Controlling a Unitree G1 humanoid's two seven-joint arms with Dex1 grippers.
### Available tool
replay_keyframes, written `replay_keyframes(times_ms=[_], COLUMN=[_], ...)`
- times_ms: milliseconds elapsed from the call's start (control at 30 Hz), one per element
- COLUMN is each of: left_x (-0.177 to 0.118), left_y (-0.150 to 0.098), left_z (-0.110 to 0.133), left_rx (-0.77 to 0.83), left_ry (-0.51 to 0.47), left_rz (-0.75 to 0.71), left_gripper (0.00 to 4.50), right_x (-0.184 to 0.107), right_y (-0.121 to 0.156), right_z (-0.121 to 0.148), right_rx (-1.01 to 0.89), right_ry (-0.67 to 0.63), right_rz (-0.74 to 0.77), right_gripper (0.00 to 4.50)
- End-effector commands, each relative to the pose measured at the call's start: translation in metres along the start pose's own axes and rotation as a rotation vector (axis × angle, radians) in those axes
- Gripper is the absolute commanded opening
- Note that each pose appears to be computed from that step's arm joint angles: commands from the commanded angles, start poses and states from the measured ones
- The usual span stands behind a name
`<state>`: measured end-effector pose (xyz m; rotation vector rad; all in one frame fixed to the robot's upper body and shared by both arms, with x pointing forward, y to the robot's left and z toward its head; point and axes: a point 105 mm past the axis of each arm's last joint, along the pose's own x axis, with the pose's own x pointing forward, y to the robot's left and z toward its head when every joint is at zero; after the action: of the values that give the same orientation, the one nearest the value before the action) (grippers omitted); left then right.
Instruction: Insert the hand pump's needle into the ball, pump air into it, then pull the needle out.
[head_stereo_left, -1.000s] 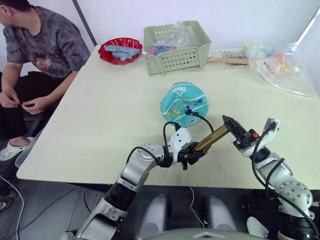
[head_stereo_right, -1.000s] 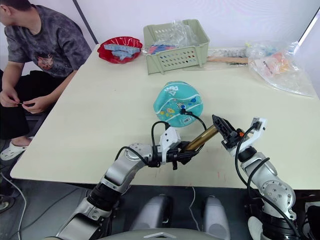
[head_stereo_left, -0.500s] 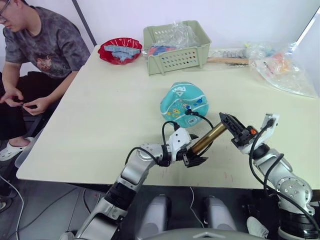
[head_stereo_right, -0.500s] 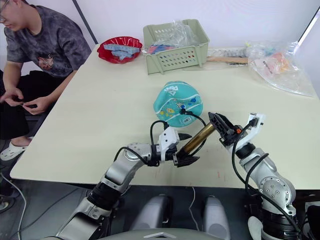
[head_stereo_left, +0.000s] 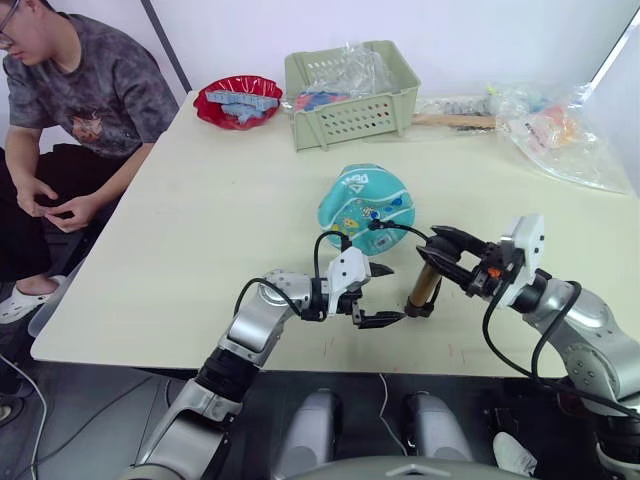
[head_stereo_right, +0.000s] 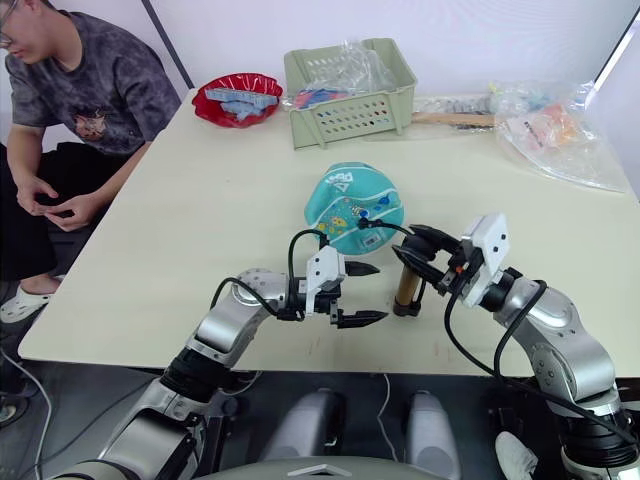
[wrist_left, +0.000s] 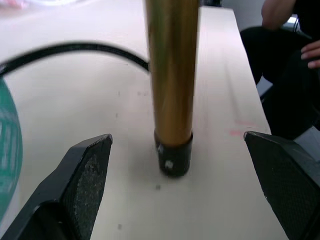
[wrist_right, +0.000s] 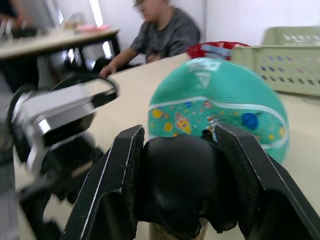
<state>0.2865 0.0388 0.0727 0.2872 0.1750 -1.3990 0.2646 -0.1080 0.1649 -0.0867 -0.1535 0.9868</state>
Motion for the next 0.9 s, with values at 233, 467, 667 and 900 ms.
replay_keyframes(times_ms=[233, 467, 667, 900], left_x=[0.015, 0.041, 0.056, 0.069], left_y=[-0.001, 0.001, 0.005, 0.006], left_z=[-0.003, -0.018, -0.022, -0.024], left_rx=[0.037, 0.019, -0.004, -0.044], left_ry=[0.030, 0.087, 0.079, 0.037], left_rz=[-0.053, -0.074, -0.047, -0.014], left_gripper=[4.46, 4.46, 4.46, 4.46], right_x=[0.004, 0.000, -0.003, -0.005], right_y=[0.008, 0.012, 0.016, 0.016], right_z=[0.015, 0.008, 0.007, 0.009], right_rx=[-0.159, -0.130, -0.116, -0.089], right_ry=[-0.051, -0.039, -0.032, -0.032], right_rz=[0.062, 0.070, 0.081, 0.088], right_gripper=[1.73, 1.73, 1.73, 1.73])
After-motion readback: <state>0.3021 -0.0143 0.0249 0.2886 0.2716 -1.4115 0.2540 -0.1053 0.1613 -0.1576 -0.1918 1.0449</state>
